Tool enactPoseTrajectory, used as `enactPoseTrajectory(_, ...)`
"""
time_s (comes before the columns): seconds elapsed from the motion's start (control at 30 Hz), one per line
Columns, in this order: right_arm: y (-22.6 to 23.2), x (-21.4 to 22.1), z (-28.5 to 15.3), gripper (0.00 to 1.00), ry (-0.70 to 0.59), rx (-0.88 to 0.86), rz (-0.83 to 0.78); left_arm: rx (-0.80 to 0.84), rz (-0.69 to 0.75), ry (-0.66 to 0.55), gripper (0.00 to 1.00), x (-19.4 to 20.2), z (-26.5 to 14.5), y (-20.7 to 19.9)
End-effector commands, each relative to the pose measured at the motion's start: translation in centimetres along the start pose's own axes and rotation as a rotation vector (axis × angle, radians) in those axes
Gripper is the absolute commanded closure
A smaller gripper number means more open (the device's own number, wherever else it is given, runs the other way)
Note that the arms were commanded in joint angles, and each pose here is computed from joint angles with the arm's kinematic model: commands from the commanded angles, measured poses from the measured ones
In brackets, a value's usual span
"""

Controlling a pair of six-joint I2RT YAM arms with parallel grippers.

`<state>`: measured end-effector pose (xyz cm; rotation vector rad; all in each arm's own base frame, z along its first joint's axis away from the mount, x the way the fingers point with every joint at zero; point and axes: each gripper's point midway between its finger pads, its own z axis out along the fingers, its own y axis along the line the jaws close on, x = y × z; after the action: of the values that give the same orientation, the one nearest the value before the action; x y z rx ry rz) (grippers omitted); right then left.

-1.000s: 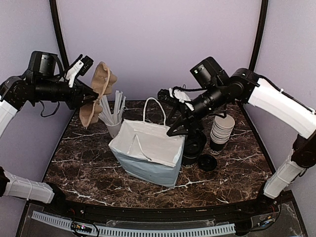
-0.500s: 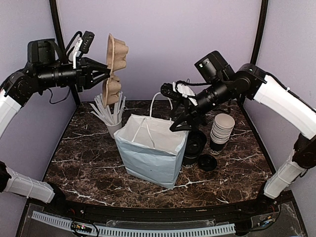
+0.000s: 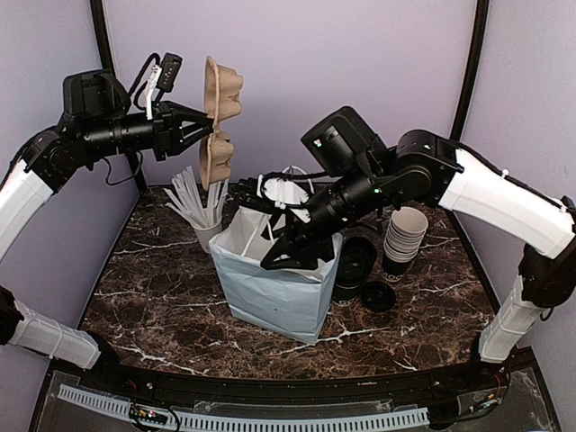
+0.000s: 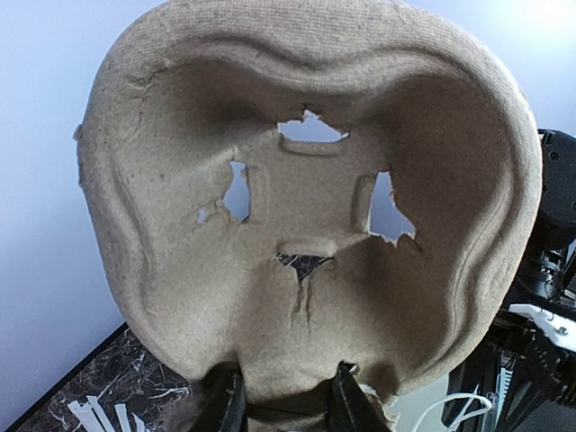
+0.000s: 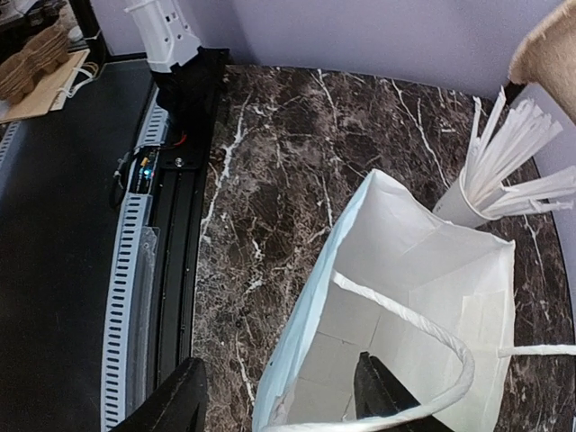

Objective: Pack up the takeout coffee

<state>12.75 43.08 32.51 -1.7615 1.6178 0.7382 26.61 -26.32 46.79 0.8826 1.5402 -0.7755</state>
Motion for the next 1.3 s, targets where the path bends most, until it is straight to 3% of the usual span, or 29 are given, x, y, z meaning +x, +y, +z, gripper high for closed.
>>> enactPoseTrajectory(0.0, -2.5, -0.8, -0.6, 0.46, -0.028, 0.155, 0.045, -0.001, -0.005, -0.046, 0.75, -1.1, -0.7, -0.5)
enactPoseTrajectory(0.2, 0.0, -0.9, -0.5, 0.83, -0.048, 0.027, -0.009, 0.026, -0.018, -0.026, 0.75, -0.7, 0.0, -0.9)
enactPoseTrajectory(0.3, 4.4, -1.1, -0.9, 0.87, -0.073, -0.186, -0.072, 0.069, -0.028, -0.005, 0.75, -0.1, 0.6, -1.7)
enactPoseTrajectory(0.37, 6.3, -1.0, -1.2, 0.90, -0.068, -0.238, -0.117, 0.112, -0.035, 0.009, 0.75, 0.3, 1.1, -2.6)
enactPoseTrajectory(0.57, 8.8, 0.1, -1.5, 0.99, -0.029, -0.304, -0.226, 0.252, -0.059, 0.043, 0.75, 1.5, 2.2, -6.3)
enactPoseTrajectory(0.8, 8.6, 0.5, -1.0, 1.00, -0.002, -0.301, -0.252, 0.354, -0.078, 0.109, 0.75, 3.4, 2.6, -9.9)
enactPoseTrajectory(0.87, 8.5, 0.7, -0.8, 0.95, 0.009, -0.295, -0.254, 0.373, -0.078, 0.117, 0.75, 3.6, 2.2, -10.7)
enactPoseTrajectory(1.0, 8.4, 0.7, -2.3, 0.69, 0.016, -0.278, -0.306, 0.395, -0.088, 0.147, 0.76, 4.5, 1.7, -11.6)
enactPoseTrajectory(1.1, 8.1, 0.6, -5.1, 0.43, 0.003, -0.231, -0.380, 0.409, -0.095, 0.167, 0.75, 5.4, 2.0, -11.9)
enactPoseTrajectory(1.17, 7.6, 1.1, -6.8, 0.35, 0.013, -0.224, -0.394, 0.416, -0.101, 0.191, 0.75, 6.3, 2.6, -12.1)
enactPoseTrajectory(1.27, 5.5, 1.5, -9.8, 0.33, -0.004, -0.193, -0.357, 0.427, -0.101, 0.225, 0.76, 7.4, 3.2, -12.2)
